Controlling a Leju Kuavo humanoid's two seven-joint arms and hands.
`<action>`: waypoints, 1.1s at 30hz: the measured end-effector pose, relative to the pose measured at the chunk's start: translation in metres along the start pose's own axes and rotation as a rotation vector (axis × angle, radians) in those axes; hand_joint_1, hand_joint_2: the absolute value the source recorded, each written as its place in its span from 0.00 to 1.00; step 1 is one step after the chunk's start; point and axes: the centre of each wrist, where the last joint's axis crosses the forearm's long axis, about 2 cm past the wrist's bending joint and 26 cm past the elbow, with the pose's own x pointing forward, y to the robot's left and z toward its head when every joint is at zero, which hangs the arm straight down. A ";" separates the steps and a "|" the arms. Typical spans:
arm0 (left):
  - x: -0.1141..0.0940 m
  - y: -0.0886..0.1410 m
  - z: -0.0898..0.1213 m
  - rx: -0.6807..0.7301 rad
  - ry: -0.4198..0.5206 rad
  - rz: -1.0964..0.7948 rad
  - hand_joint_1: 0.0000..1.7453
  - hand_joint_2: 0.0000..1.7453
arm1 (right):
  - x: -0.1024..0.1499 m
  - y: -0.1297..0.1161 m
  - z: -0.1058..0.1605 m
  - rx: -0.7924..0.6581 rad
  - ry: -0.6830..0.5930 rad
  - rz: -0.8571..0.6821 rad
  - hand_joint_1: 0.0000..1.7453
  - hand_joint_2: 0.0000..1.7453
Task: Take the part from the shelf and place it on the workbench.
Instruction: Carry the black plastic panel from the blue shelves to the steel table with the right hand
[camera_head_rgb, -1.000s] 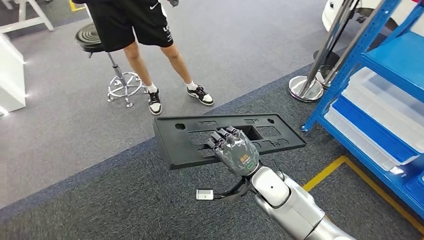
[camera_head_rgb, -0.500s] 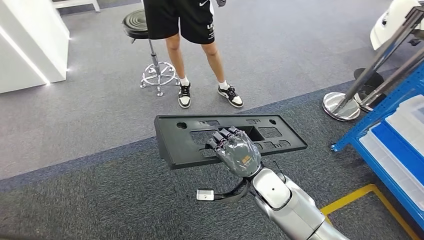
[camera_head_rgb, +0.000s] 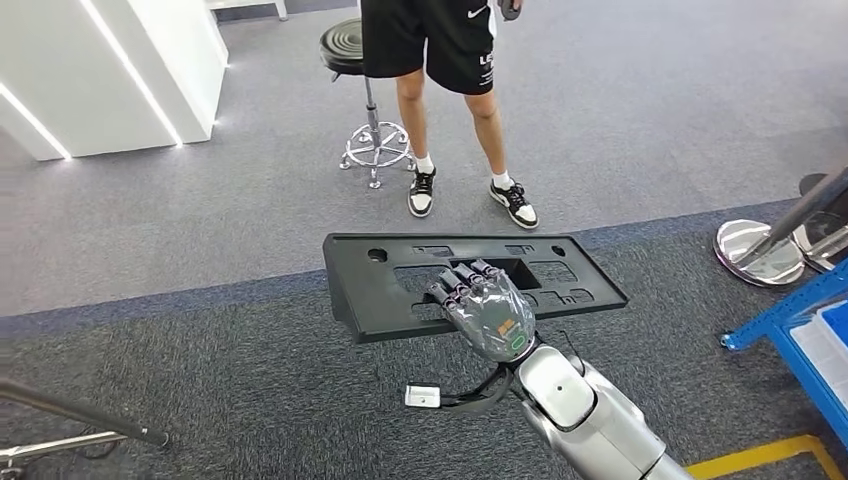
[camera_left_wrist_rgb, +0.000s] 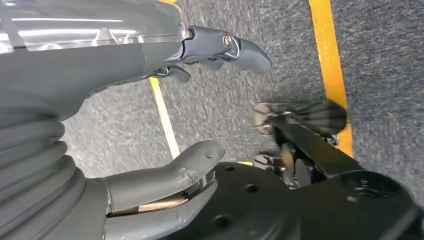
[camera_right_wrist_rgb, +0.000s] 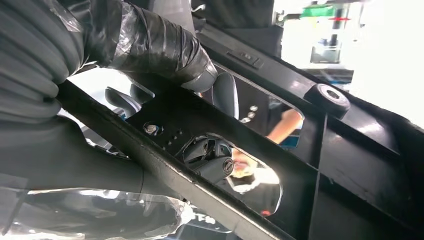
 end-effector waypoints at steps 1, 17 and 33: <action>0.001 0.000 0.000 -0.003 -0.002 -0.002 0.00 1.00 | 0.000 0.000 0.002 0.004 0.001 -0.001 1.00 1.00; 0.004 -0.003 -0.002 -0.010 0.024 -0.029 0.00 1.00 | -0.002 -0.002 0.013 0.020 -0.002 -0.002 1.00 1.00; 0.005 -0.007 -0.002 -0.006 0.029 -0.039 0.00 1.00 | -0.008 0.003 0.004 0.022 -0.015 -0.013 1.00 1.00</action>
